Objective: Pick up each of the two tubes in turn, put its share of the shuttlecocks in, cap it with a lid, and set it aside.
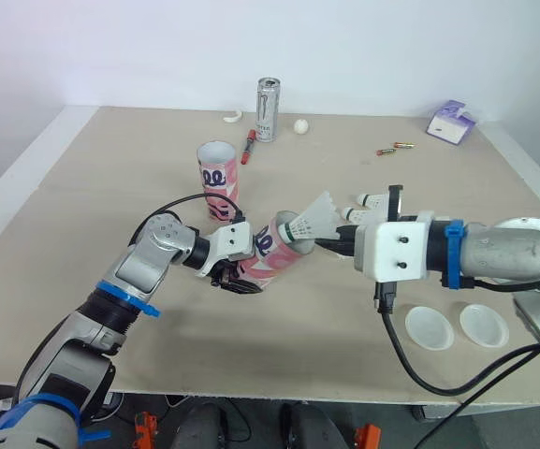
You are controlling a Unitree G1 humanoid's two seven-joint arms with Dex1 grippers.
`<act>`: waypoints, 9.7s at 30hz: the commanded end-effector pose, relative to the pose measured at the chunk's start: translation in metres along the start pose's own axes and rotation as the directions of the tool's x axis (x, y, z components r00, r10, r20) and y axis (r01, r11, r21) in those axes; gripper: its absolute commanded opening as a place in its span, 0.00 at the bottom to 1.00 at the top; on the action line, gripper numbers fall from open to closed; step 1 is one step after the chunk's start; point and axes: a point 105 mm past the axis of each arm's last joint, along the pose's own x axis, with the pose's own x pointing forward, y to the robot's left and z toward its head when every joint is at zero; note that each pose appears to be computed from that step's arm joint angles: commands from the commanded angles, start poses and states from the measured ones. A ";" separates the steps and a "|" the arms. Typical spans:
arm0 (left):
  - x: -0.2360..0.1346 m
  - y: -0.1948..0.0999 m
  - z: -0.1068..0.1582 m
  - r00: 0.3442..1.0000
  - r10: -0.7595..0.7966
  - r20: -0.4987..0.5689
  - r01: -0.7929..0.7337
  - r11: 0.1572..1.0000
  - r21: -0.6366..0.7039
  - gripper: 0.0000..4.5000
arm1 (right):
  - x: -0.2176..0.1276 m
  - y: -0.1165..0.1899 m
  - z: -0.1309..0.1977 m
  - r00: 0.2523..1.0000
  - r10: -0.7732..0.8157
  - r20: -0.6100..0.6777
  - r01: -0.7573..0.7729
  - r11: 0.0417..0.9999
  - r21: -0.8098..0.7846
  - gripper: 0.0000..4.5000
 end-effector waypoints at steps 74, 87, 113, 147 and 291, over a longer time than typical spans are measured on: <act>-0.005 -0.025 -0.013 0.998 -0.051 -0.047 0.048 0.997 -0.052 0.67 | 0.077 0.006 -0.128 0.787 -0.414 -0.457 0.502 0.001 0.865 0.01; -0.005 -0.025 -0.013 0.997 -0.055 -0.046 0.053 0.997 -0.051 0.67 | 0.013 -0.045 -0.057 0.828 -0.539 -0.157 0.475 0.523 0.708 0.01; 0.001 -0.024 -0.008 0.997 -0.071 -0.031 0.070 0.997 -0.041 0.67 | 0.005 0.000 0.025 0.987 -0.029 0.159 0.040 0.997 -0.069 0.38; 0.000 -0.025 -0.006 0.995 -0.091 -0.034 0.090 0.996 -0.026 0.67 | -0.061 0.065 -0.172 0.783 -0.451 -0.429 0.537 0.141 0.832 0.99; 0.024 -0.013 -0.012 0.984 0.090 0.157 -0.083 0.995 -0.048 0.67 | -0.039 -0.046 -0.027 0.989 0.107 0.099 -0.145 0.781 0.607 0.02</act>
